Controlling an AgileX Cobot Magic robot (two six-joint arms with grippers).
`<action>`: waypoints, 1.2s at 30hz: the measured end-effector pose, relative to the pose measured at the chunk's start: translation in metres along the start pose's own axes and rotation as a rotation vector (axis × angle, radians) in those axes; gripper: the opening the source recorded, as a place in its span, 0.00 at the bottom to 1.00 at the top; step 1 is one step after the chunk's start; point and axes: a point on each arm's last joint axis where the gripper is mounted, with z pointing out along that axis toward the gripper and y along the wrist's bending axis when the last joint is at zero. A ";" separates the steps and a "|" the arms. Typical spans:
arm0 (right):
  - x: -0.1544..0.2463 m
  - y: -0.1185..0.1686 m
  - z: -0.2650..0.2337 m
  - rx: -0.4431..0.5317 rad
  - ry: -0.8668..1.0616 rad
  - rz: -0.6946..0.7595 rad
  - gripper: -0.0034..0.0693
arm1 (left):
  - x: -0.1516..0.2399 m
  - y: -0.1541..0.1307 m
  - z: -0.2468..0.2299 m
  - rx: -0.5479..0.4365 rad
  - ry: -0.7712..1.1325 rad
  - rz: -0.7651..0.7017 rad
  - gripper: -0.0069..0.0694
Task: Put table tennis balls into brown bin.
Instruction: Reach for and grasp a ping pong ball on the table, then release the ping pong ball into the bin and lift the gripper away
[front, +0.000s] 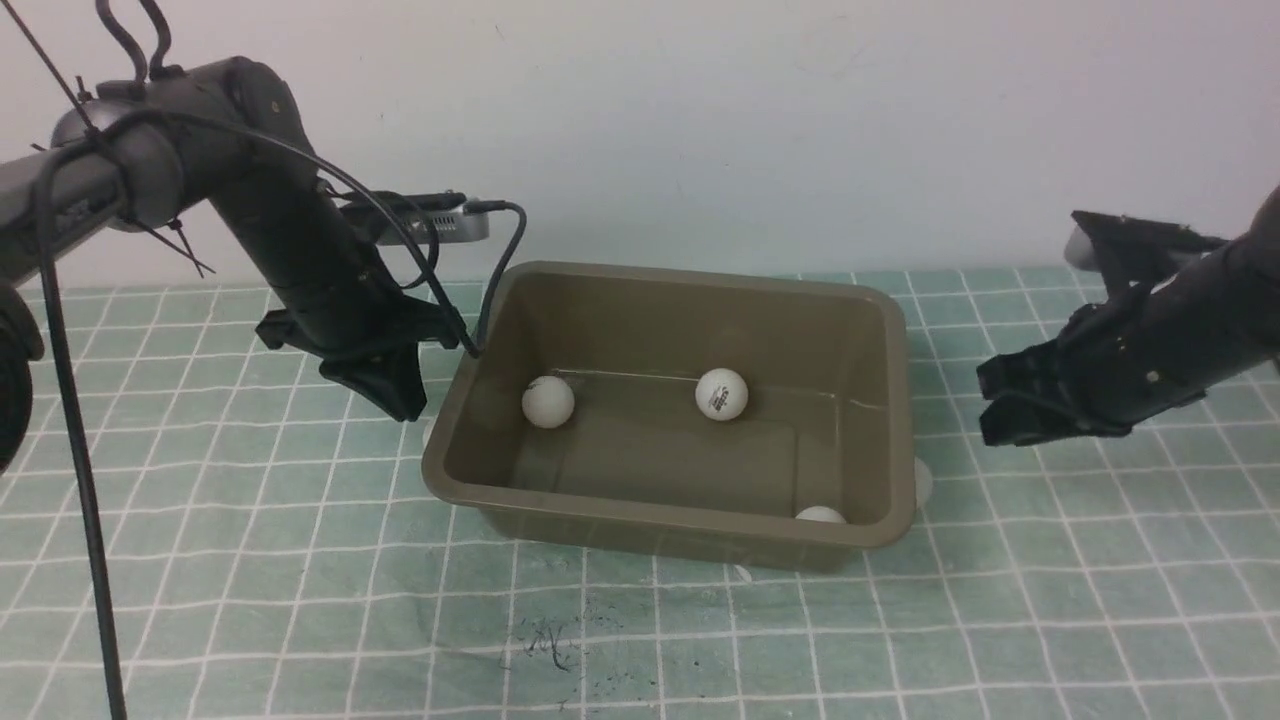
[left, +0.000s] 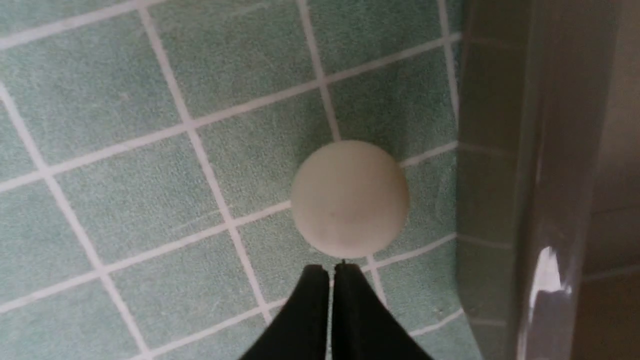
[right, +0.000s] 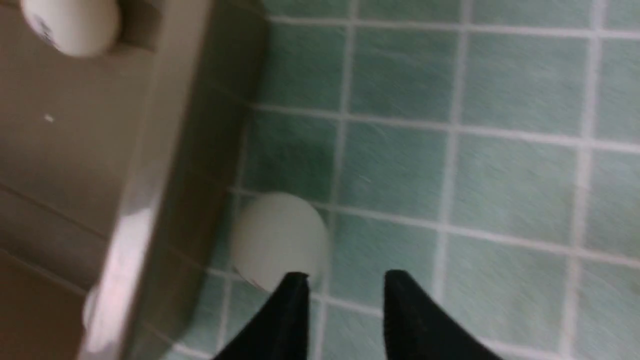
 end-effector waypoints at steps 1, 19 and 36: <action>0.000 0.001 0.005 -0.018 -0.001 0.004 0.40 | 0.000 -0.001 0.000 0.004 -0.001 0.002 0.08; 0.011 0.009 0.068 -0.029 0.042 -0.063 0.60 | -0.001 -0.005 0.001 0.009 -0.001 0.009 0.08; -0.005 0.030 -0.068 -0.046 -0.173 -0.055 0.55 | -0.001 -0.080 0.002 0.086 -0.010 0.097 0.08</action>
